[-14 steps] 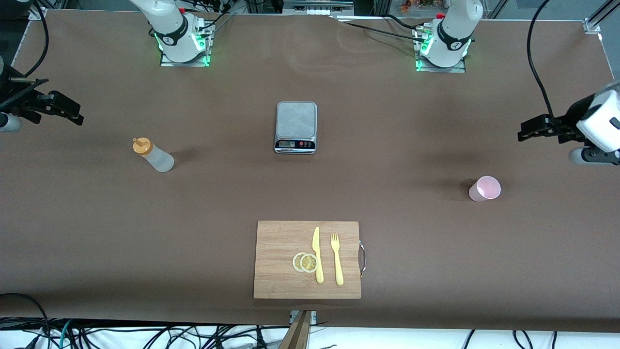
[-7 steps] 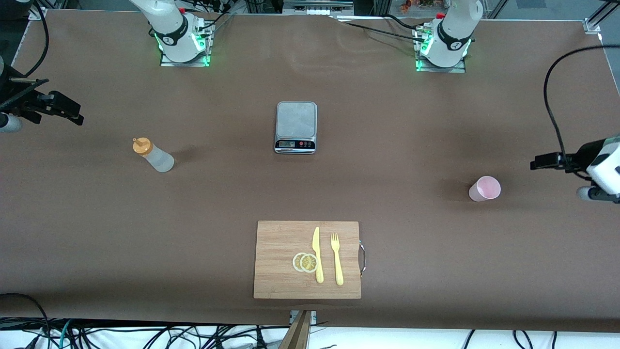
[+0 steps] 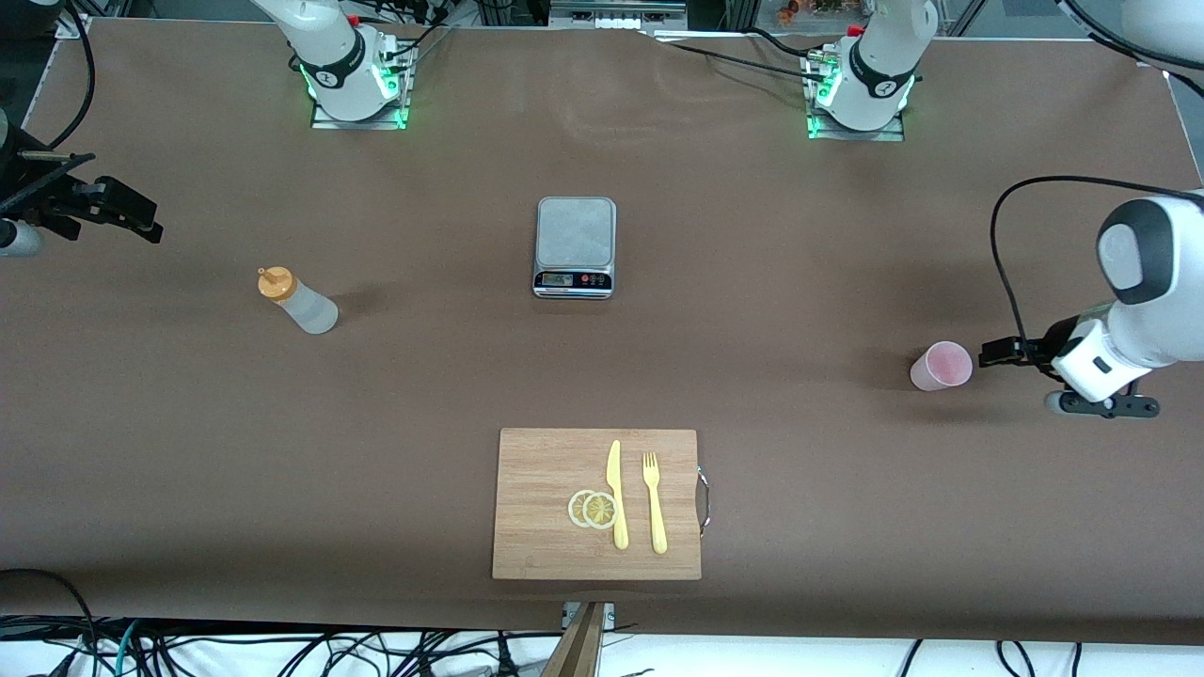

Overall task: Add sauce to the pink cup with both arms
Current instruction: 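Lower the left gripper to the pink cup and close on it, then lift the pink cup with the left gripper and carry it to the scale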

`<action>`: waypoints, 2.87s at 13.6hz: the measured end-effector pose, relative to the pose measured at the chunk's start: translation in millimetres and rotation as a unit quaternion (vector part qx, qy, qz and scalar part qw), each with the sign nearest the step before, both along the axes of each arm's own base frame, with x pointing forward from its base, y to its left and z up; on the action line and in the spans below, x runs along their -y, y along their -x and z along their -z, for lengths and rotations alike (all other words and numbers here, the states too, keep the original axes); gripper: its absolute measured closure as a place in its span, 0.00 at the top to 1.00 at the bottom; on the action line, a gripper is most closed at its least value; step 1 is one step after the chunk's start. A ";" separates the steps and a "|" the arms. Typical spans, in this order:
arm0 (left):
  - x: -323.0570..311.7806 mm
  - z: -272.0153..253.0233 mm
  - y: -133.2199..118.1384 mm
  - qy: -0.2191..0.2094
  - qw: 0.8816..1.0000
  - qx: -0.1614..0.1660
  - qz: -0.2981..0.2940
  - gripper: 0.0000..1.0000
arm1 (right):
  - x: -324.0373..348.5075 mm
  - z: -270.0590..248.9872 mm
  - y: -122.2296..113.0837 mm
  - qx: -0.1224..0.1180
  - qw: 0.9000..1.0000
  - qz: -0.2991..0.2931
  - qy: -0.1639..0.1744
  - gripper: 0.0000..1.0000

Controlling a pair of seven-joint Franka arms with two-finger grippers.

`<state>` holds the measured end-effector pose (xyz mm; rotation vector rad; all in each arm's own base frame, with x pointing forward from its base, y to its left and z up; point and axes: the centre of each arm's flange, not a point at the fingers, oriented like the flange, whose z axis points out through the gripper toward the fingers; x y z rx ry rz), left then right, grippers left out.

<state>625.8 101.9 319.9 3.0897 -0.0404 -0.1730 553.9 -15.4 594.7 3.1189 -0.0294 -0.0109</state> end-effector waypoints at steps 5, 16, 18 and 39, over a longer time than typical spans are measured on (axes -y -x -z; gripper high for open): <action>-5.5 47.1 5.6 0.000 1.000 -0.009 0.002 0.99 | 0.0 0.1 0.0 0.000 1.000 0.000 0.000 1.00; -2.1 78.5 6.4 0.003 1.000 -0.015 0.021 0.61 | 0.0 0.1 0.0 0.000 1.000 0.000 0.000 1.00; -0.8 81.6 6.7 0.003 1.000 -0.018 0.022 0.40 | 0.0 0.1 0.0 0.000 1.000 0.000 0.000 1.00; 365.7 -4.0 49.2 0.018 0.999 -0.003 0.045 0.04 | 0.2 1.0 -0.1 -0.001 1.000 0.000 0.000 1.00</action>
